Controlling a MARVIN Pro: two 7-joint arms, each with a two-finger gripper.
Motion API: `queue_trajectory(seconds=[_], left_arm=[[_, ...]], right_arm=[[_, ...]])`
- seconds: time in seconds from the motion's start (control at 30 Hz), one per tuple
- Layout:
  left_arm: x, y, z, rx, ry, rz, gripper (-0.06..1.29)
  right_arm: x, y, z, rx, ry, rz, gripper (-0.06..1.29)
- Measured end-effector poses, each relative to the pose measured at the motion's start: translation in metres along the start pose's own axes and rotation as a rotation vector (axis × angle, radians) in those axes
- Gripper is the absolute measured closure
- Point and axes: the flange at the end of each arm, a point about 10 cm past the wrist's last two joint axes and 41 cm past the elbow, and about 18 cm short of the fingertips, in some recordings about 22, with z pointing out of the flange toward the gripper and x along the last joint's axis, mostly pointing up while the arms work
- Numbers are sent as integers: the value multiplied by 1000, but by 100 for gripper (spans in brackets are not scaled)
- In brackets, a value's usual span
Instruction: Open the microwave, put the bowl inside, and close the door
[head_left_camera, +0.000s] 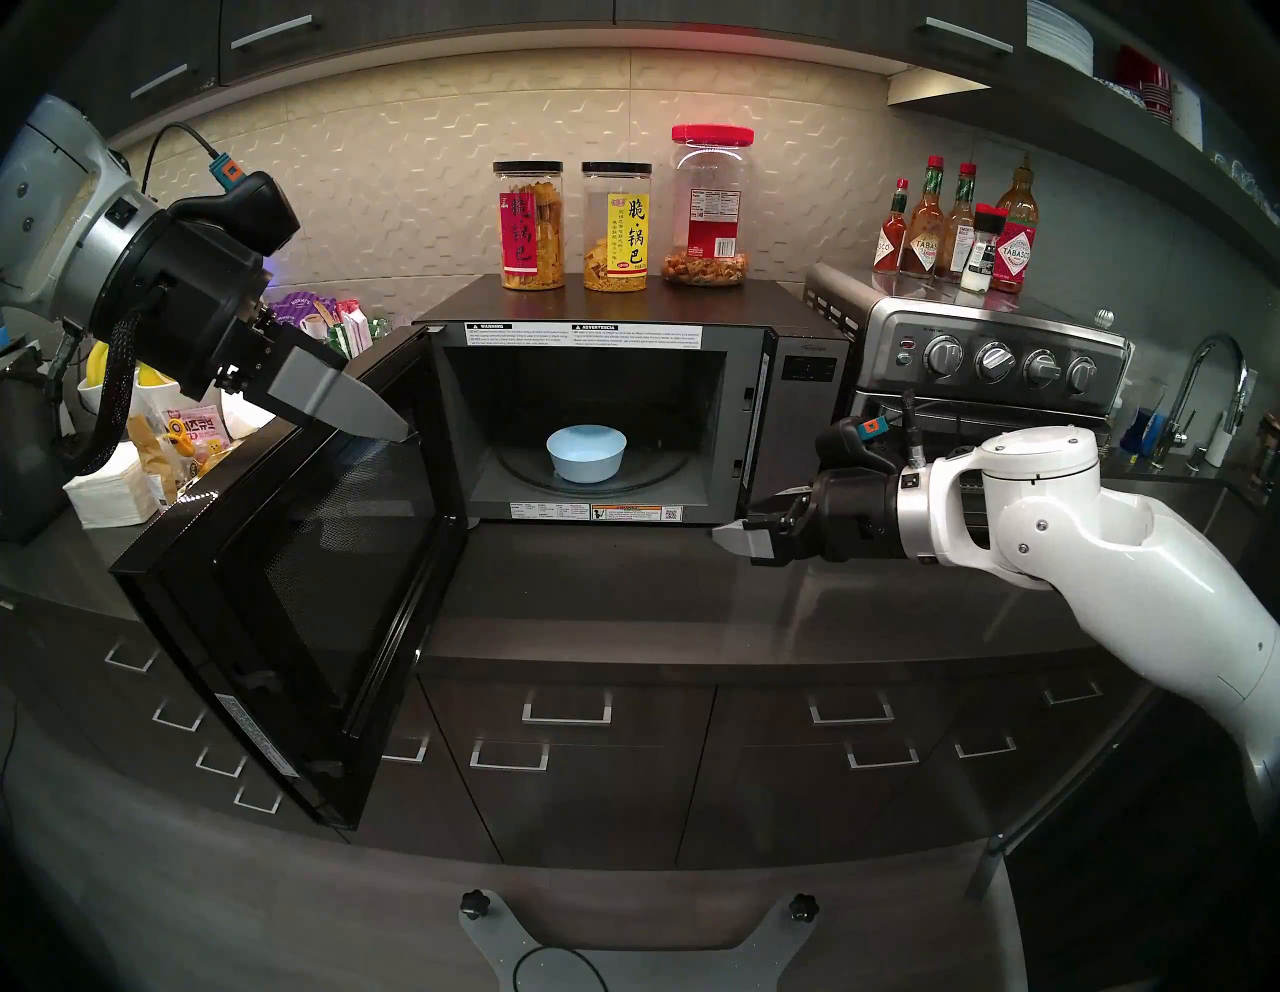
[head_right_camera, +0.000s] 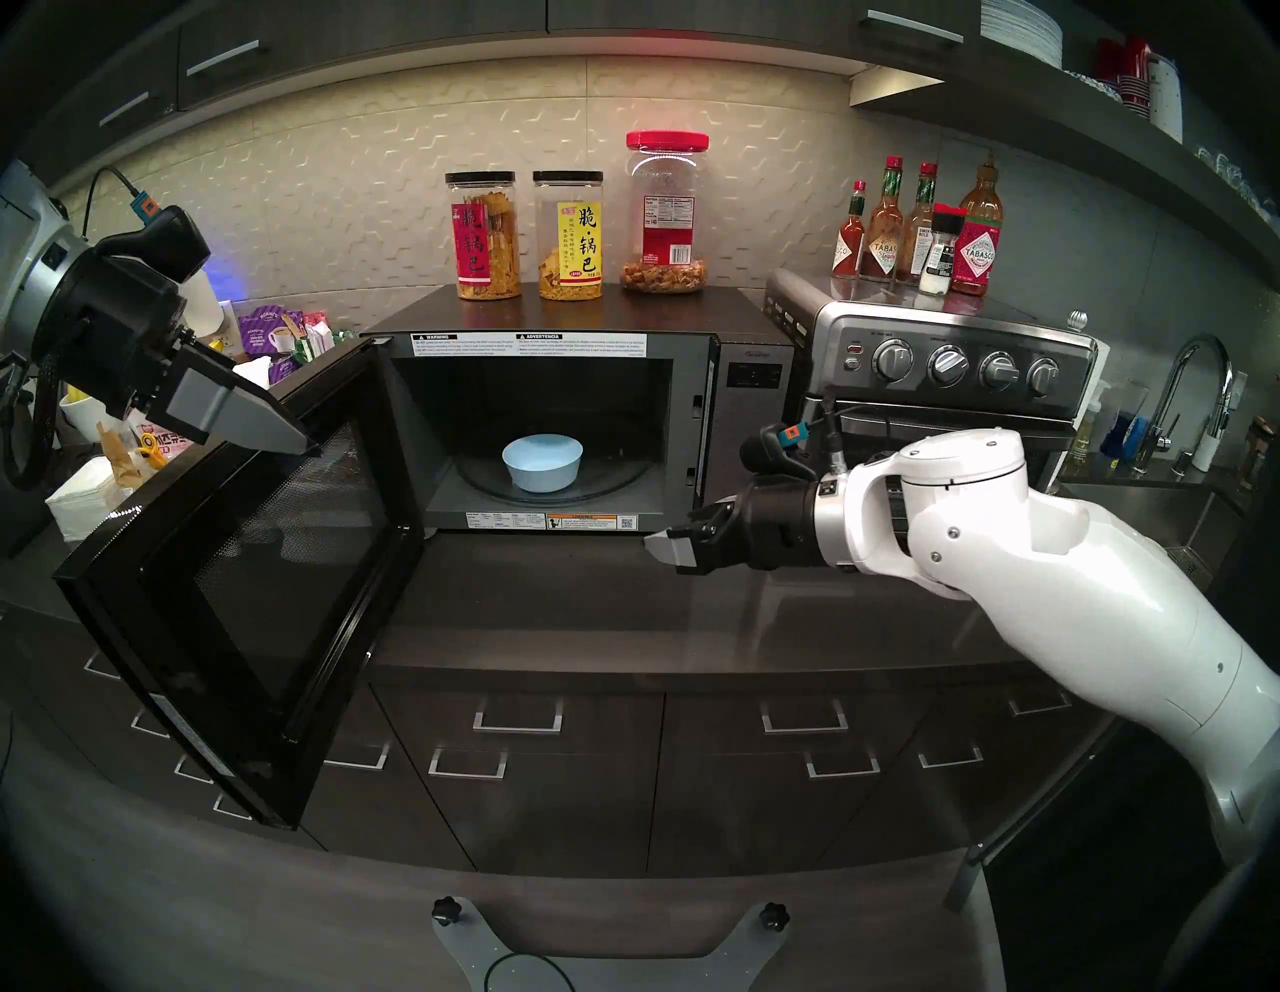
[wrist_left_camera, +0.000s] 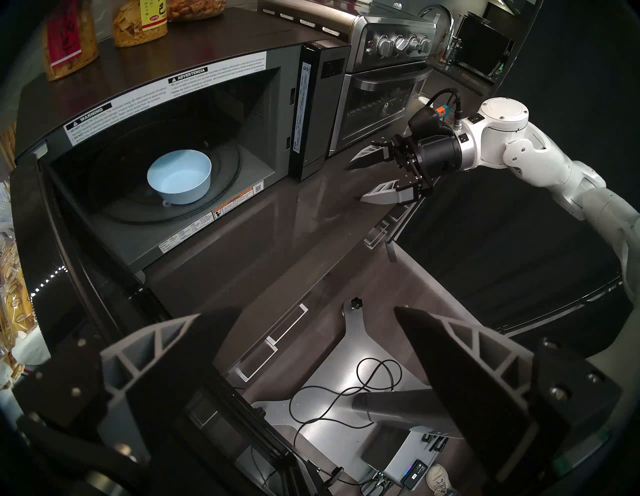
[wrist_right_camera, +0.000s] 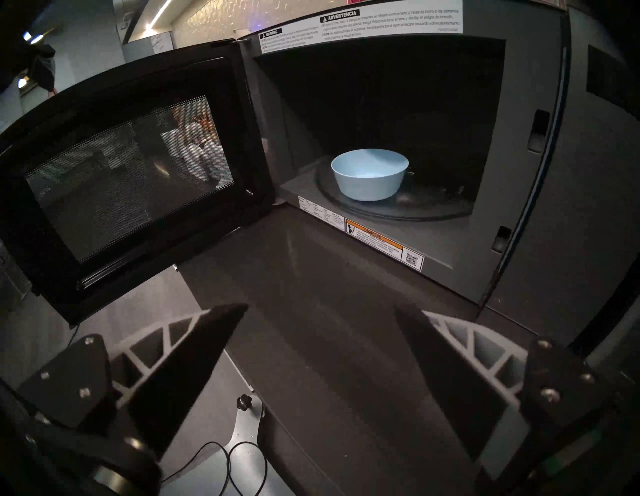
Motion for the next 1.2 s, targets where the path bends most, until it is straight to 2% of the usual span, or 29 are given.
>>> queue_trajectory(seconds=[0.43,0.77,0.9,1.2], left_arm=[[0,0,0,0,0,0,-4],[0,0,0,0,0,0,-4],[0,0,0,0,0,1,-4],[0,0,0,-1,-2,-1,-4]], right_arm=[[-22,20,-30,64,39,-94,3],[-38,31,-45,162,75,-178,3],[-44,36,-48,191,88,-202,3],[-48,43,-42,181,94,-214,3]])
